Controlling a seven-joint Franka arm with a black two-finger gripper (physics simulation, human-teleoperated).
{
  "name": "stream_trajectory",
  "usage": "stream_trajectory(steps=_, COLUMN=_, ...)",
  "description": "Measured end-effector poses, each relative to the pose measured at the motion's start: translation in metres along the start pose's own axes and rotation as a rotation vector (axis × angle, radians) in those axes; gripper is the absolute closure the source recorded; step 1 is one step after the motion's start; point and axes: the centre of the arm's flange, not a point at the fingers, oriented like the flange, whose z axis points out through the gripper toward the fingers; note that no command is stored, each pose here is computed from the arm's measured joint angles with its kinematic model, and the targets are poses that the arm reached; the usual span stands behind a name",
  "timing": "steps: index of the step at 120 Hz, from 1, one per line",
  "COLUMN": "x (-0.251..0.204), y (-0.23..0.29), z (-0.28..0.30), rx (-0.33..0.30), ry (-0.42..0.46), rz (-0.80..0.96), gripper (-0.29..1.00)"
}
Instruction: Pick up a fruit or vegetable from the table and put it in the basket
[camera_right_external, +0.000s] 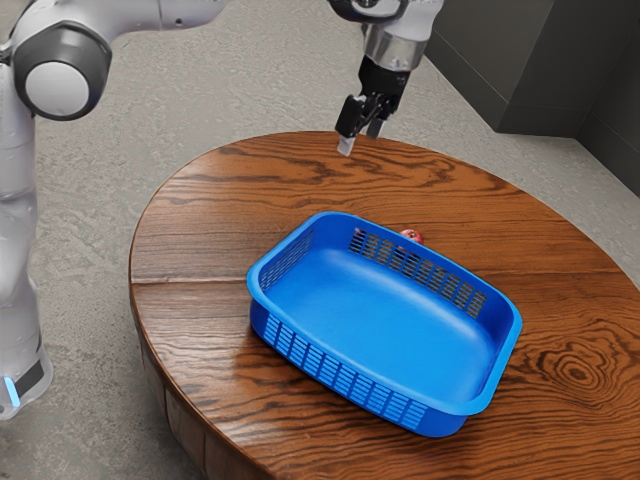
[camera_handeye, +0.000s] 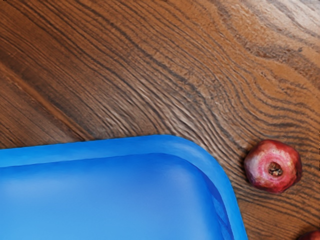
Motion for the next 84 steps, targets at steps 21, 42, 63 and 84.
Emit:
stream_trajectory(steps=21, x=-0.003, y=-0.001, z=0.001, rx=0.002, ry=-0.004, rz=0.007, gripper=0.00)
stream_trajectory(steps=42, x=-0.045, y=-0.045, z=-0.011, rx=-0.015, ry=-0.026, rz=0.188, gripper=0.00)
stream_trajectory(steps=63, x=-0.055, y=-0.046, z=-0.003, rx=0.017, ry=-0.054, rz=0.379, gripper=0.02)
stream_trajectory(steps=84, x=-0.017, y=0.053, z=0.067, rx=0.076, ry=-0.073, rz=0.580, gripper=0.01)
